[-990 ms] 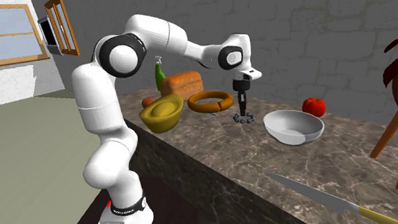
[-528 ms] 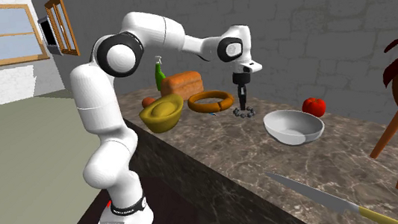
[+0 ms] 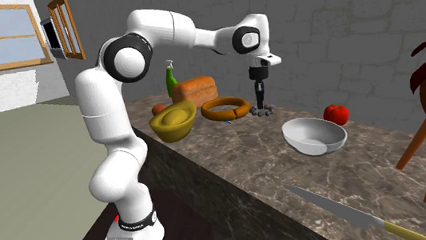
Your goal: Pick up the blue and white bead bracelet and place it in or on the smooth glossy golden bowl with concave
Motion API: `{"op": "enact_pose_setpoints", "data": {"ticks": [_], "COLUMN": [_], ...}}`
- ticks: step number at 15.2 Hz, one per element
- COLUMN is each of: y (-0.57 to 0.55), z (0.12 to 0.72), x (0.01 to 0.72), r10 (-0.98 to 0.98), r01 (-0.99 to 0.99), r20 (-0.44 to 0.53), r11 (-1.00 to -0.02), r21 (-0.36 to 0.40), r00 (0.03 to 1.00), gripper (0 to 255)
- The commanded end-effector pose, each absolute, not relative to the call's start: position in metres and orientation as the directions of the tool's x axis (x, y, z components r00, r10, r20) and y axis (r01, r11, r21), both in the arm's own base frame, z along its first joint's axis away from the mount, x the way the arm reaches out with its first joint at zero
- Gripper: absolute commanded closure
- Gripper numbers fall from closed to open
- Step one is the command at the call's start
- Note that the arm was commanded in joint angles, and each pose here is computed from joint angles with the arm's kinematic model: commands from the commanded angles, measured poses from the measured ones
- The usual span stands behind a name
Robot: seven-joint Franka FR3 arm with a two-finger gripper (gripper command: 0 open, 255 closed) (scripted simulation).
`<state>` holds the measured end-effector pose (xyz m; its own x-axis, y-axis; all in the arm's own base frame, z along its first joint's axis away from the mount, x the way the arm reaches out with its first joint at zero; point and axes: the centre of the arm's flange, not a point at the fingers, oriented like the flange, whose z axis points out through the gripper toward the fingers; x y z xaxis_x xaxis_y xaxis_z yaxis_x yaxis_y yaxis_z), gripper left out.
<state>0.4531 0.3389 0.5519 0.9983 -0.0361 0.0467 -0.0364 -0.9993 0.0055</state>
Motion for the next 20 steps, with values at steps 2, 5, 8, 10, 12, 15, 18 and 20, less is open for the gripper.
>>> {"op": "enact_pose_setpoints", "data": {"ticks": [2, 5, 8, 10, 12, 15, 18, 20], "y": [0.339, 0.339, 0.339, 0.339, 0.339, 0.339, 0.339, 0.338], "z": [0.569, 0.585, 0.600, 0.611, 0.622, 0.637, 0.649, 0.650], "x": [0.452, 0.452, 0.452, 0.452, 0.452, 0.452, 0.452, 0.426], "r10": [-0.036, -0.036, -0.036, -0.036, -0.036, -0.036, -0.036, -0.036], "r01": [-0.037, -0.037, -0.037, -0.037, -0.037, -0.037, -0.037, -0.037], "r20": [0.046, 0.046, 0.046, 0.046, 0.046, 0.046, 0.046, 0.046], "r11": [-0.999, -0.999, -0.999, -0.999, -0.999, -0.999, -0.999, -0.999], "r21": [0.006, 0.006, 0.006, 0.006, 0.006, 0.006, 0.006, 0.006], "r00": [0.998, 0.998, 0.998, 0.998, 0.998, 0.998, 0.998, 0.998], "gripper": [255, 255, 255, 255, 255, 255, 255, 255]}}
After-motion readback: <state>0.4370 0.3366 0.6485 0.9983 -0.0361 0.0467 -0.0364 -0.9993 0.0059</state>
